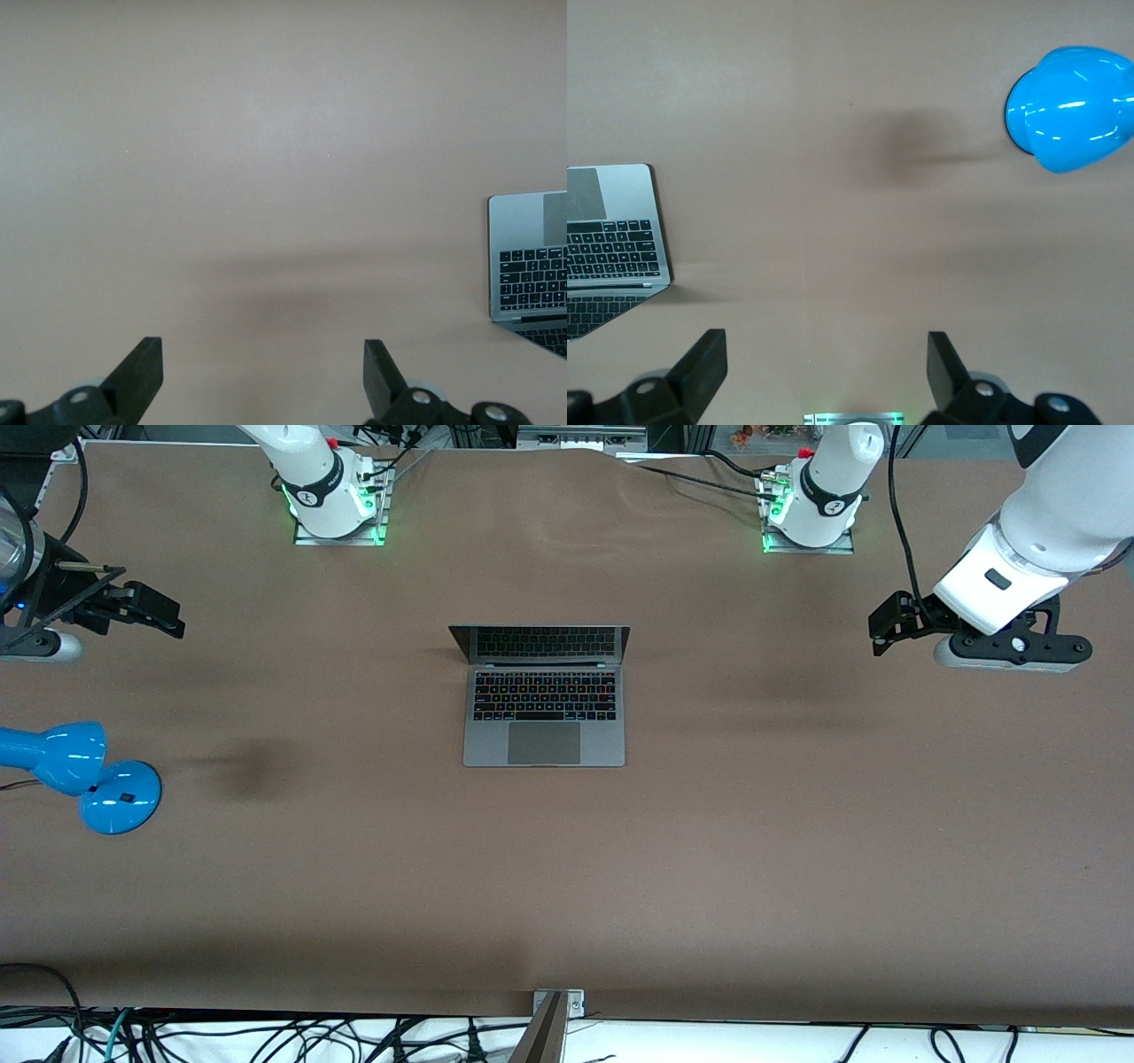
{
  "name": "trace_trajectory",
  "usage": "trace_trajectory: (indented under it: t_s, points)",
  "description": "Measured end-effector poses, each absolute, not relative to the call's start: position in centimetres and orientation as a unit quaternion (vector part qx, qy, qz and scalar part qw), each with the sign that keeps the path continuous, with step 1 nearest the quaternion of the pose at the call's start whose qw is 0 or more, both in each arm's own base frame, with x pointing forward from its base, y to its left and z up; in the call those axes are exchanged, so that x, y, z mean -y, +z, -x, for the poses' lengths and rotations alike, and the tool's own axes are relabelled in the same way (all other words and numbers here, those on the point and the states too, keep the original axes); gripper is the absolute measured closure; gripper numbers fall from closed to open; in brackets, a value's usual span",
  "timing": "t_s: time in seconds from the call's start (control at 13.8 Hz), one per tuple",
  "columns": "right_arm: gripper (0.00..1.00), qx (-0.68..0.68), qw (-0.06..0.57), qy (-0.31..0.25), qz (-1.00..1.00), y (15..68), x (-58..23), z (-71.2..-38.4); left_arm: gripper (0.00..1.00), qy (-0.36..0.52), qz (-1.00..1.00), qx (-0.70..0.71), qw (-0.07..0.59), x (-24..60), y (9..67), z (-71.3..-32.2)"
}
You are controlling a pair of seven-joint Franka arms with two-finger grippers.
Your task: Close laptop with both arms from behind
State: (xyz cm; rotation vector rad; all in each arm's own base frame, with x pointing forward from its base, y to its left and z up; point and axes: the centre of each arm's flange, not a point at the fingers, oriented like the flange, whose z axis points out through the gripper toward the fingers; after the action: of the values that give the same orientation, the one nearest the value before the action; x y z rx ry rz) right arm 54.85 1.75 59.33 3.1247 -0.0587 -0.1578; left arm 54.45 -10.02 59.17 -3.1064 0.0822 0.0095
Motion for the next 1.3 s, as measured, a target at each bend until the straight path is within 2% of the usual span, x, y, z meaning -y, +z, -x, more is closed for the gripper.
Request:
trace_trajectory:
  t_s: [0.87, 1.3]
  points:
    - [0.0, 0.019, 0.006, -0.045, -0.999, 59.4, -1.8, -55.0, 0.0, -0.009, 1.0, -0.018, 0.015, 9.1, 60.3, -54.7]
    - [0.0, 0.019, 0.006, -0.045, -0.999, 59.4, -1.8, -55.0, 0.0, 0.026, 0.999, -0.023, 0.018, 9.7, 58.9, -54.6]
